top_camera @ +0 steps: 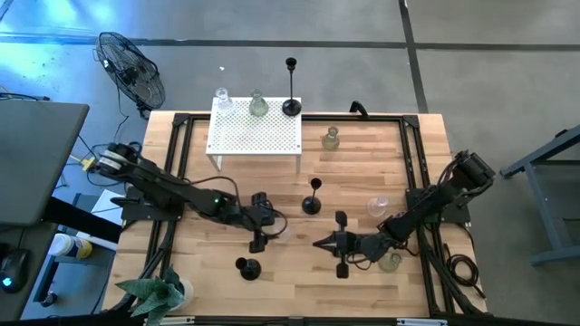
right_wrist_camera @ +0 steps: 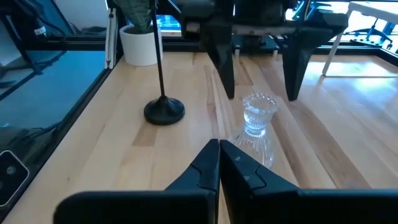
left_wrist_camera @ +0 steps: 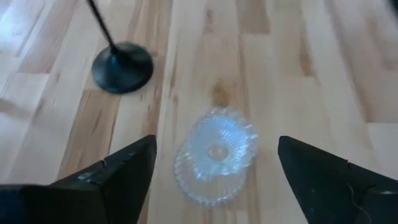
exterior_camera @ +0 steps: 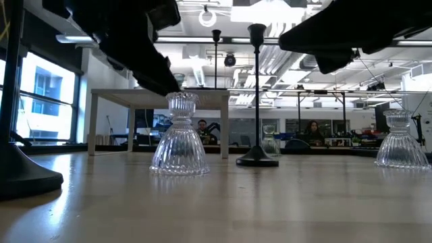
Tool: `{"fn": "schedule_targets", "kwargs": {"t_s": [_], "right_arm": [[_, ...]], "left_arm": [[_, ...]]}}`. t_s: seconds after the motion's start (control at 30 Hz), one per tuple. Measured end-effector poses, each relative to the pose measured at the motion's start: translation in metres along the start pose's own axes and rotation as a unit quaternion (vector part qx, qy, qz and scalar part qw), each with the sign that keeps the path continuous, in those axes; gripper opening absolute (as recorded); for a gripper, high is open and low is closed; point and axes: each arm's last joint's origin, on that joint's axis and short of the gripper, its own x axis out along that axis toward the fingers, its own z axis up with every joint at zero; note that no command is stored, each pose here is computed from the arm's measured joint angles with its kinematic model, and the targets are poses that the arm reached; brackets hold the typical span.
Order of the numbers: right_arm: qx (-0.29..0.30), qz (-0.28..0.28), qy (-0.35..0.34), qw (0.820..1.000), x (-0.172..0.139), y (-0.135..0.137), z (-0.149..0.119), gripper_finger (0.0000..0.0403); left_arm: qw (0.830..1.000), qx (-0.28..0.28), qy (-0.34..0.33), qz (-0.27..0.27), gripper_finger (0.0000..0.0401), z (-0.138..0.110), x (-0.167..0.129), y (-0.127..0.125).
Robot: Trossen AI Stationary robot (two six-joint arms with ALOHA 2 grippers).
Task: Pick & Place candle stick holders
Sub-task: Align the bottom transparent candle holder with the other transparent candle holder on the shelf
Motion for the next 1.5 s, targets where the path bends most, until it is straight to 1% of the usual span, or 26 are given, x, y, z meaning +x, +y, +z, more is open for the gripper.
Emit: {"fn": "schedule_targets", "kwargs": {"t_s": [0.07,0.17,0.27,0.37,0.47,0.7,0.83,0.97,1.17,1.27,1.37,1.5], "right_arm": [[0.0,0.0,-0.001,1.0,0.0,0.0,0.0,0.0001],[-0.007,-0.001,-0.002,1.0,0.0,0.0,0.0,0.0001],[-0.009,-0.002,-0.005,1.0,0.0,0.0,0.001,0.0001],[-0.01,-0.003,-0.005,1.0,0.0,0.0,0.001,0.0001],[-0.01,-0.004,-0.005,1.0,0.0,0.0,0.001,0.0002],[-0.01,-0.006,-0.005,1.0,0.0,0.0,0.001,0.0001],[-0.011,-0.006,-0.005,1.0,0.0,0.0,0.001,0.0002],[-0.011,-0.006,-0.005,1.0,0.0,0.0,0.001,0.0001],[-0.011,-0.005,-0.005,1.0,0.0,0.0,0.001,0.0001],[-0.011,-0.005,-0.005,1.0,0.0,0.0,0.001,0.0001],[-0.011,-0.005,-0.005,1.0,0.0,0.0,0.001,0.0002],[-0.011,-0.005,-0.005,1.0,0.0,0.001,0.001,0.0001]], "left_arm": [[1.0,0.002,0.006,0.005,0.0332,-0.002,0.004,0.0],[1.0,0.0,-0.006,0.003,0.0333,-0.002,0.01,-0.002],[1.0,0.009,-0.016,0.013,0.0333,-0.002,0.015,-0.002],[1.0,0.017,-0.017,0.018,0.0325,-0.004,0.019,-0.002],[0.999,0.026,-0.019,0.017,0.0301,-0.004,0.02,-0.003],[0.999,0.027,-0.018,0.017,0.0228,-0.004,0.02,-0.003],[0.999,0.034,-0.016,0.01,0.0205,-0.004,0.02,-0.003],[1.0,0.024,-0.011,0.009,0.0204,-0.006,0.022,-0.003],[1.0,0.024,-0.008,0.003,0.0226,-0.008,0.026,-0.004],[0.999,0.025,-0.015,-0.018,0.0229,-0.007,0.03,-0.006],[0.999,0.029,-0.005,-0.016,0.0222,-0.011,0.034,-0.006],[0.999,0.033,-0.007,-0.009,0.0196,-0.011,0.035,-0.006]]}}
